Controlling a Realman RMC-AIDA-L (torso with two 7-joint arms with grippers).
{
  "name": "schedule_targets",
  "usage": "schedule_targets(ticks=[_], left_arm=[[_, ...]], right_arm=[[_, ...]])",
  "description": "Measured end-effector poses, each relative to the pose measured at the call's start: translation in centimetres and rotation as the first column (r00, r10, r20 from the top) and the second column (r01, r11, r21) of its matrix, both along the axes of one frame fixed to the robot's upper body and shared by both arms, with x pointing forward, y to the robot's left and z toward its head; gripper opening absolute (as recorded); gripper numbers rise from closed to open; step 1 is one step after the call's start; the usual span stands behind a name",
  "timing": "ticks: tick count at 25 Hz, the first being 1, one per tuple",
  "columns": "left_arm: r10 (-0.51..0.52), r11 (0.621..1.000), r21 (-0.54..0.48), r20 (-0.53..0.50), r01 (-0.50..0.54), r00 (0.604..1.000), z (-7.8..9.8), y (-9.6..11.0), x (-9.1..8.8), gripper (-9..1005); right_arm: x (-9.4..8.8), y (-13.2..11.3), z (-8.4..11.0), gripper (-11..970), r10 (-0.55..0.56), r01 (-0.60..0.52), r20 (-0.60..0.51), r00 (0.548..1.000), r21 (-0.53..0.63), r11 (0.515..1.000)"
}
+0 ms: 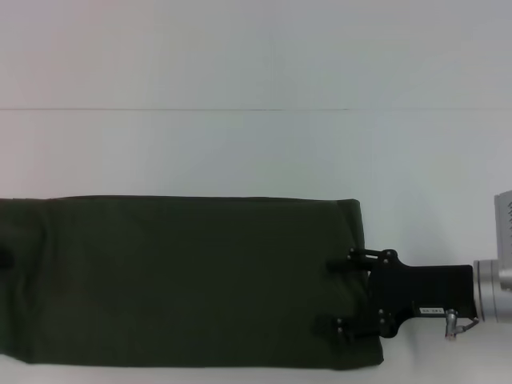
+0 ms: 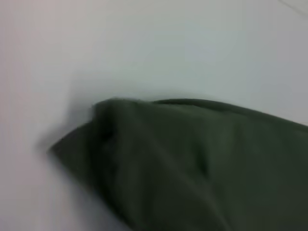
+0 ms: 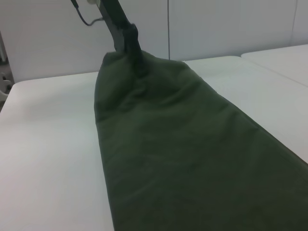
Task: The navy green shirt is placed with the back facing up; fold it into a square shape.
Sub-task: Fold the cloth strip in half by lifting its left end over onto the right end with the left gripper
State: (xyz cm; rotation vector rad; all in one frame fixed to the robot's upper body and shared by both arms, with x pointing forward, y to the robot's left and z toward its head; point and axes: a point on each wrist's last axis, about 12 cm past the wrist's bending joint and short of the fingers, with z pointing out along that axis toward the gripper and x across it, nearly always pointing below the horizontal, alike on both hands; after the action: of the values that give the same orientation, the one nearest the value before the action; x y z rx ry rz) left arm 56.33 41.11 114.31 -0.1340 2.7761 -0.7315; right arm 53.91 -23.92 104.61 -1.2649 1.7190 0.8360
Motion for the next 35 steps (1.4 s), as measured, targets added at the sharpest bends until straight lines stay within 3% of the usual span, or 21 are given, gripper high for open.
schedule_targets(ticks=[5, 7, 8, 13, 18, 24, 35], left_arm=[[-0.039, 0.989, -0.142, -0.014, 0.036, 0.999, 1.5, -2.3, 0.5, 82], [-0.054, 0.966, -0.254, 0.004, 0.053, 0.999, 2.2, -3.8, 0.8, 82], [-0.058, 0.945, -0.322, 0.010, 0.058, 0.998, 2.2, -5.0, 0.9, 82], [-0.079, 0.876, -0.478, 0.001, 0.069, 0.997, 0.5, -8.9, 0.9, 82], [-0.116, 0.861, -0.499, -0.012, 0.095, 0.993, -2.2, -13.3, 1.0, 82], [-0.132, 0.833, -0.541, 0.001, 0.112, 0.991, -5.1, -17.1, 0.5, 82], [-0.112, 0.797, -0.590, 0.070, 0.132, 0.991, -5.4, -18.8, 0.5, 83]], right_arm=[[-0.2, -0.1, -0.2, 918, -0.007, 0.007, -0.007, 1.000, 0.000, 1.000], [-0.3, -0.2, -0.3, 918, -0.008, 0.008, -0.009, 1.000, 0.000, 1.000], [-0.3, -0.2, -0.3, 918, -0.009, 0.009, -0.010, 1.000, 0.001, 1.000], [-0.6, -0.4, -0.5, 919, -0.017, 0.017, -0.018, 1.000, 0.001, 1.000], [-0.7, -0.5, -0.6, 918, -0.020, 0.020, -0.021, 1.000, 0.002, 1.000], [-0.7, -0.5, -0.6, 916, -0.031, 0.032, -0.019, 0.999, 0.011, 0.999], [-0.7, -0.7, -0.6, 915, -0.048, 0.048, -0.015, 0.999, 0.016, 0.999]])
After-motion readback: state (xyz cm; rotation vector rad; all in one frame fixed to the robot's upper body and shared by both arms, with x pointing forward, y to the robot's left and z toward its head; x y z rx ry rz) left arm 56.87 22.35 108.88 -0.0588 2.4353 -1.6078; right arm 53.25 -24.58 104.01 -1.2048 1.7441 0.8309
